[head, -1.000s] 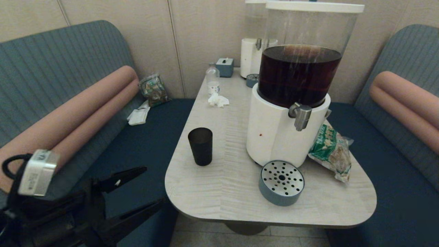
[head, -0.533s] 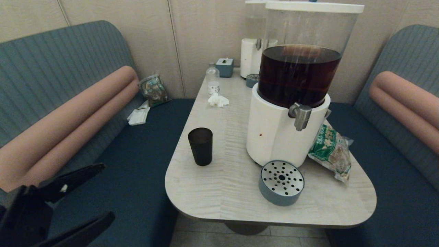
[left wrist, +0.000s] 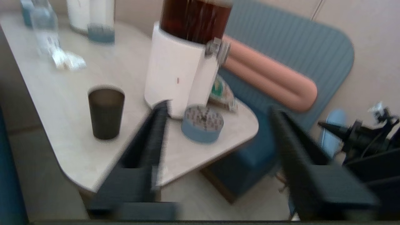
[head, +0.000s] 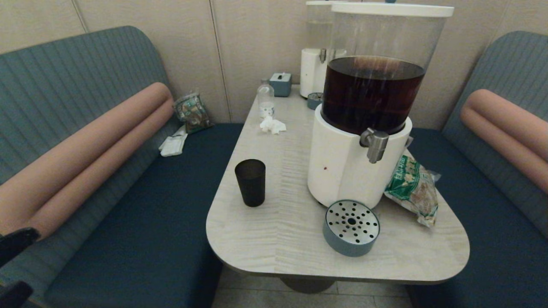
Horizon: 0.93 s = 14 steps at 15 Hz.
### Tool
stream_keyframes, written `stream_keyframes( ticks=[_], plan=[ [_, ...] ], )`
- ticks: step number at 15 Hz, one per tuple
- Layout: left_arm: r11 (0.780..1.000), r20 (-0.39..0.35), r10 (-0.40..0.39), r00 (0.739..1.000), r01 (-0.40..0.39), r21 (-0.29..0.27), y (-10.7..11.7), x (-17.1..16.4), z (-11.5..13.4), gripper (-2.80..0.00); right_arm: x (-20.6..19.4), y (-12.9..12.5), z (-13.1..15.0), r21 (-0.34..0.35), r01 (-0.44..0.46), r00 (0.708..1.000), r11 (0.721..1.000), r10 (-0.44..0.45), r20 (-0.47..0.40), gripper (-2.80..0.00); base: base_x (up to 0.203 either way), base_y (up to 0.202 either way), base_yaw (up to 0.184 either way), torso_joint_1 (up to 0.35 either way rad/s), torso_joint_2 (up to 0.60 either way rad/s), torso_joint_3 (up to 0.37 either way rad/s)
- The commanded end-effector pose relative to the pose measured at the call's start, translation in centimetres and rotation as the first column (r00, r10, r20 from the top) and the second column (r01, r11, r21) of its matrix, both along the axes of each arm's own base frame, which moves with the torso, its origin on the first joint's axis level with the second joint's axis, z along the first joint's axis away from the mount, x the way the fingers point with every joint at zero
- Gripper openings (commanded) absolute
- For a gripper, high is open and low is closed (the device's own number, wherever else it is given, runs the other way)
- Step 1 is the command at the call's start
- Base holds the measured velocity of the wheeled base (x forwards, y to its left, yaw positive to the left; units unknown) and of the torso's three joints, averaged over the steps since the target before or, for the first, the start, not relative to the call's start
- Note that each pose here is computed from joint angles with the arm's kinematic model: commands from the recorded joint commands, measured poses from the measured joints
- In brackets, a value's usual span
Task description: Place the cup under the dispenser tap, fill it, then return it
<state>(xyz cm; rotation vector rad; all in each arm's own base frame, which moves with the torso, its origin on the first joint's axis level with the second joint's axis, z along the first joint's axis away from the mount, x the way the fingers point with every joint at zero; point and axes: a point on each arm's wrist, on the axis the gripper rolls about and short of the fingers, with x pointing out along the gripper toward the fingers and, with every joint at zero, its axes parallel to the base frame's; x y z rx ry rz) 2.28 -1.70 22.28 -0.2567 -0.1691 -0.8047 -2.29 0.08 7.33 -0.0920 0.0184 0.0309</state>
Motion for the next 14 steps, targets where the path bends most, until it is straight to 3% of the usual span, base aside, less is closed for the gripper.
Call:
stream_keyframes(
  ticks=[1, 4, 6, 10, 13, 14],
  plan=[
    [1.0, 0.067, 0.016, 0.998, -0.014, -0.02, 0.3, -1.1, 1.4, -2.8, 0.0, 0.0, 0.0, -0.001, -0.001, 1.0, 1.0, 0.001, -0.003, -2.8, 0.0, 0.0, 0.0, 0.0, 0.0, 0.0],
    [0.99, 0.108, 0.139, 0.984, -0.137, -0.033, 0.7, -2.0, 2.4, -2.8, 0.0, 0.0, 0.0, -0.001, -0.001, 1.0, 1.0, 0.001, -0.002, -2.8, 0.0, 0.0, 0.0, 0.0, 0.0, 0.0],
    [0.971, 0.15, 0.238, 0.96, -0.235, -0.037, 0.9, -2.7, 2.6, -2.8, 0.0, 0.0, 0.0, -0.001, -0.001, 1.0, 1.0, 0.001, -0.002, -2.8, 0.0, 0.0, 0.0, 0.0, 0.0, 0.0],
    [0.955, 0.249, 0.297, 0.922, -0.286, -0.08, 1.2, -6.1, 1.8, -2.8, 0.0, 0.0, 0.0, -0.001, -0.001, 1.0, 1.0, 0.001, -0.002, -2.8, 0.0, 0.0, 0.0, 0.0, 0.0, 0.0],
    [0.932, 0.335, 0.362, 0.87, -0.329, -0.152, 1.5, -7.3, 2.8, -2.8, 0.0, 0.0, 0.0, -0.001, -0.001, 1.0, 1.0, 0.001, -0.002, -2.8, 0.0, 0.0, 0.0, 0.0, 0.0, 0.0],
    [0.913, 0.337, 0.407, 0.849, -0.378, -0.153, 1.6, -7.3, 3.1, -2.8, 0.0, 0.0, 0.0, -0.001, -0.001, 1.0, 1.0, 0.001, -0.003, -2.8, 0.0, 0.0, 0.0, 0.0, 0.0, 0.0]
  ],
)
